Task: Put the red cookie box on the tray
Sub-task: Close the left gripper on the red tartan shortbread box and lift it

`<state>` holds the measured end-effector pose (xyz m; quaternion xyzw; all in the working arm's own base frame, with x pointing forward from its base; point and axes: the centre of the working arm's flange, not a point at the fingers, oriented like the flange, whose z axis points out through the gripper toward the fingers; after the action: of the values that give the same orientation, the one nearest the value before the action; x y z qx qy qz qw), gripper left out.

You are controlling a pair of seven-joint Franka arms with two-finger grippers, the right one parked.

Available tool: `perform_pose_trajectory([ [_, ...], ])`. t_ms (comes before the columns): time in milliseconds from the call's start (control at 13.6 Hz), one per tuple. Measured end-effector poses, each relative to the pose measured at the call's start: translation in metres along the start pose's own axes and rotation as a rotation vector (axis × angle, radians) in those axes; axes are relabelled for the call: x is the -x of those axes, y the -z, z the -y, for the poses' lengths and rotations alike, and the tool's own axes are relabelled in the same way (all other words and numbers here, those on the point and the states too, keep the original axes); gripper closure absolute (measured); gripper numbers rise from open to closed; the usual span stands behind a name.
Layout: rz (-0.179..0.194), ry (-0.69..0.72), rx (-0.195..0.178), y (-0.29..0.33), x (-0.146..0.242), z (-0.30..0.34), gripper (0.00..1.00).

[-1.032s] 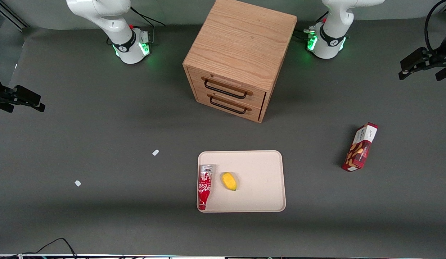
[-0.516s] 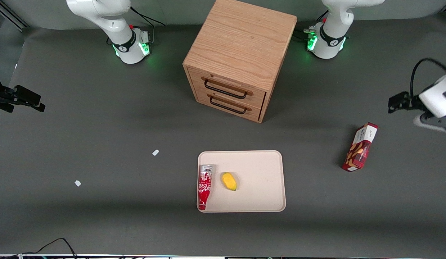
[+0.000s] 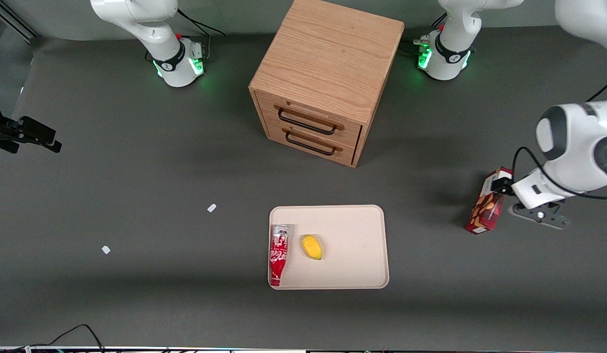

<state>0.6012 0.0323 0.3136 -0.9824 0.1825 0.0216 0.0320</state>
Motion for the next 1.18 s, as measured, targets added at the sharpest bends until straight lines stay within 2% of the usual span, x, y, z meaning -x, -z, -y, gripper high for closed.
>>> perform_pose_trajectory([
  [147,-0.006,-0.034,-0.002,-0.034,0.004,-0.008,0.00],
  [295,0.011,-0.060,0.004,-0.053,0.006,-0.011,0.00],
  [884,0.033,-0.054,0.013,-0.089,0.009,-0.004,0.00],
  [958,0.033,-0.055,0.014,-0.090,0.009,-0.005,0.06],
  [1032,0.032,-0.058,0.014,-0.090,0.008,-0.006,0.07],
  [1105,0.030,-0.063,0.013,-0.089,0.007,-0.009,0.14],
  [1179,0.029,-0.067,0.012,-0.088,0.005,-0.011,0.27],
])
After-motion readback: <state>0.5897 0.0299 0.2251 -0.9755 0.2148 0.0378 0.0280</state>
